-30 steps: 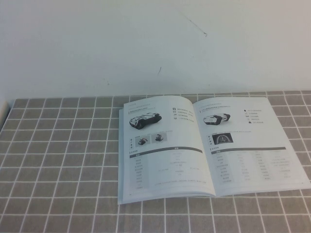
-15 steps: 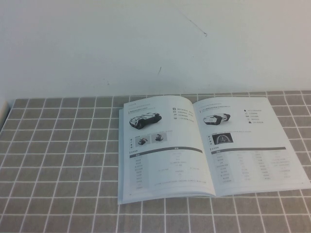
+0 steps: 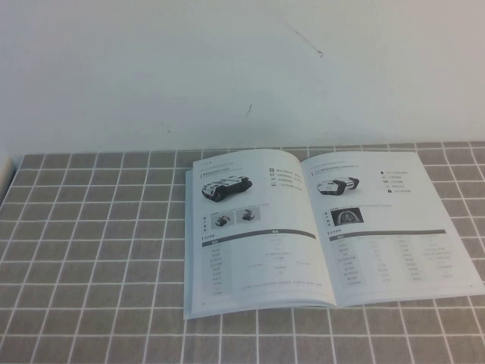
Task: Close book
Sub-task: 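Close the open booklet and leave it lying on the table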
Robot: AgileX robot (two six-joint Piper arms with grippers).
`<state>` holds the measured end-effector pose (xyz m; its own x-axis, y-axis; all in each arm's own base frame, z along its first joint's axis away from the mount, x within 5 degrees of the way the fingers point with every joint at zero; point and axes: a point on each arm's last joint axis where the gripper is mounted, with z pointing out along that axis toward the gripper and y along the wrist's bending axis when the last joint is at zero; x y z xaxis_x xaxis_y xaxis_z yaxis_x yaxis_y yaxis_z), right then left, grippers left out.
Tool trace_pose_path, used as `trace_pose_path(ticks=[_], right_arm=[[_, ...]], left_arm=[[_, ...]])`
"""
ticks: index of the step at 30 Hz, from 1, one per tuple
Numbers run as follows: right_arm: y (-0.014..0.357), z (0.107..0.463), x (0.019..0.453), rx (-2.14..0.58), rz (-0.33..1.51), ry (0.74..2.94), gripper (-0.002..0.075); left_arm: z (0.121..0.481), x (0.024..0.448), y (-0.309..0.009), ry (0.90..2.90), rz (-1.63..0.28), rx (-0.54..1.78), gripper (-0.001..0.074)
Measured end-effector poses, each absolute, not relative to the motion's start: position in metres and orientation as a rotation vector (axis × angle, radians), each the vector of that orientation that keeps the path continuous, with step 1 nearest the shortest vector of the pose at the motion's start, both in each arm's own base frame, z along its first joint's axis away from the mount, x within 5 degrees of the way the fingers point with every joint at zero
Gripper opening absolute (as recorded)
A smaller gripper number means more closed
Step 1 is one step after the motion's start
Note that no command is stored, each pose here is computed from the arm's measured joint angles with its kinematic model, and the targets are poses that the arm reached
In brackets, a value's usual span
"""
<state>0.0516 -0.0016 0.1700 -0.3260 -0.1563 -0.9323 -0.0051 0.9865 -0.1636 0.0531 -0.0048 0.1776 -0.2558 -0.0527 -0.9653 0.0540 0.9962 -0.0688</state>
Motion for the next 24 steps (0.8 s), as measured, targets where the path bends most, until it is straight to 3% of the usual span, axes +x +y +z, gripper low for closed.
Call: trace_pose_path(ticks=[6, 18, 24], right_arm=[[-0.003, 0.179, 0.055, -0.102, -0.172, 1.777, -0.0003], [-0.007, 0.241, 0.045, -0.027, -0.258, 1.072, -0.0003], [-0.007, 0.261, 0.031, 0.057, -0.158, 0.805, -0.0003]], left_arm=[[0.192, 0.056, -0.004, 1.657, -0.094, -0.008, -0.0004], [0.258, 0.035, 0.003, 0.866, -0.074, -0.052, -0.0004], [0.272, 0.020, 0.005, 0.638, -0.069, -0.062, -0.0004]])
